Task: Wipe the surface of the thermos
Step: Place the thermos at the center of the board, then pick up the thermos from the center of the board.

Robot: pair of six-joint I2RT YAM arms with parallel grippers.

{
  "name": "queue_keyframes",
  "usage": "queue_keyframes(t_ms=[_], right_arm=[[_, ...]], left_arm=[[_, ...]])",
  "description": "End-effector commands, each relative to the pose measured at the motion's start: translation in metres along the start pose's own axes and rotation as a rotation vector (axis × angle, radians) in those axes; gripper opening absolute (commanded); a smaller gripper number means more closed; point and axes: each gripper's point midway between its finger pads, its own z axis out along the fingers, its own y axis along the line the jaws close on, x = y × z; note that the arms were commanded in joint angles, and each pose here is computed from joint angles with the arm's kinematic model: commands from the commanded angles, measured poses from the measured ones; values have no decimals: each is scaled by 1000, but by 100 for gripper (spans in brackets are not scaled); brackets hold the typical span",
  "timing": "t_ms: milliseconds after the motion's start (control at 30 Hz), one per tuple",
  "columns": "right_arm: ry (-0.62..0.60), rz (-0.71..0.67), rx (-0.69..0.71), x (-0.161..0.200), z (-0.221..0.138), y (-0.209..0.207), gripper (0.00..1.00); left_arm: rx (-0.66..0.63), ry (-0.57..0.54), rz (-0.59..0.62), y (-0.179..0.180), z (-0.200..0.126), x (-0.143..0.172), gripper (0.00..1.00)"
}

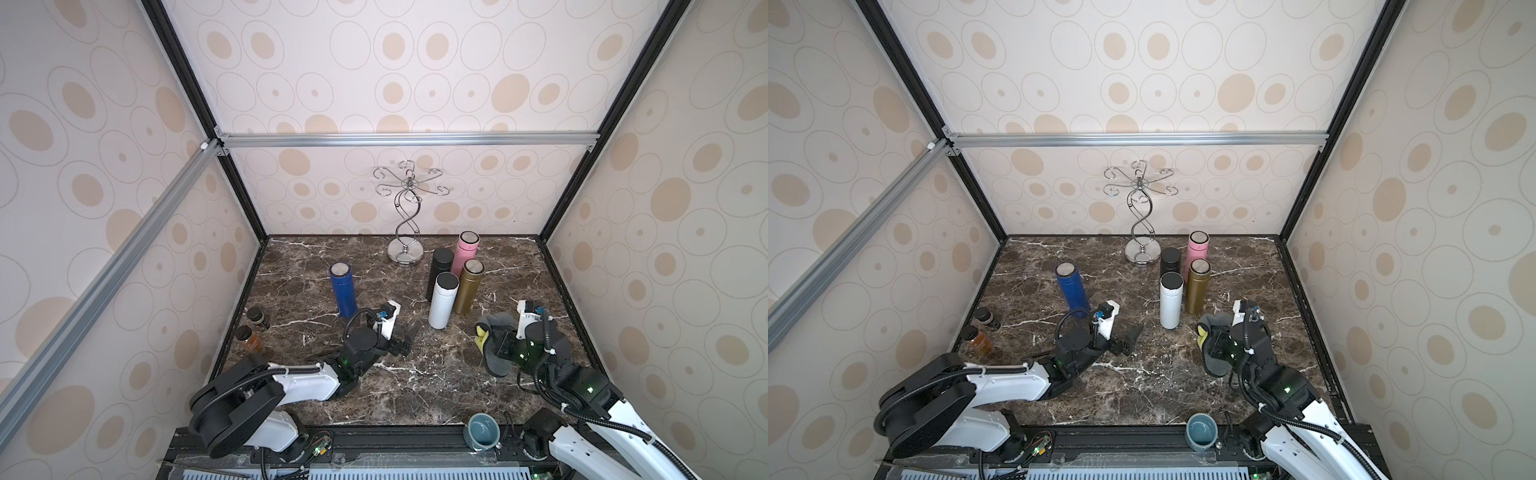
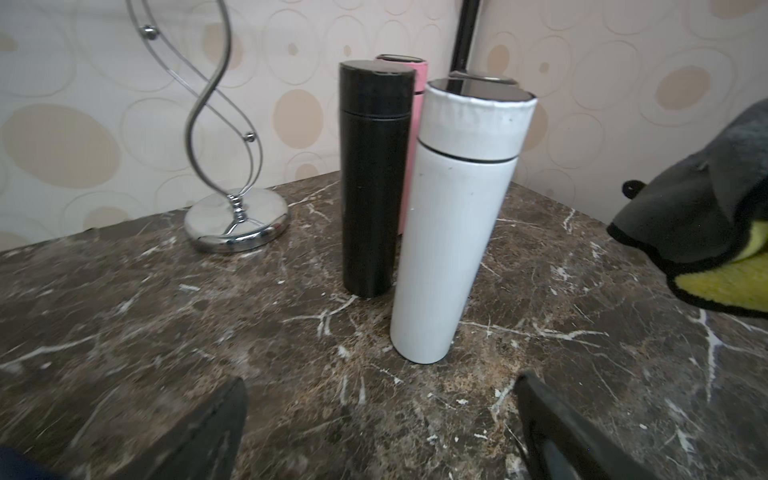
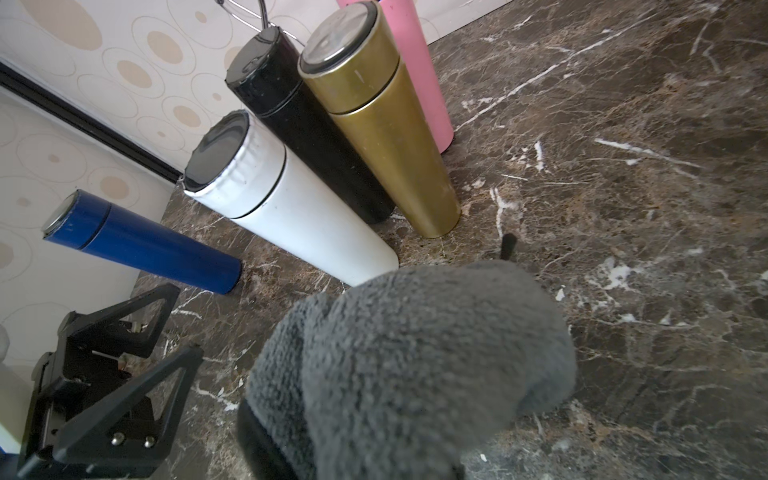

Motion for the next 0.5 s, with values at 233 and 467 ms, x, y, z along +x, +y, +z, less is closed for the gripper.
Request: queue_keyframes(t_ms=[233, 467], right_arm=[[78, -55, -141, 16, 2, 47, 0], [144, -163, -201, 49, 18, 92, 0]], left_arm=[[-181, 14, -102, 43, -64, -8, 100], [-412, 25, -48, 87, -96, -10, 100]])
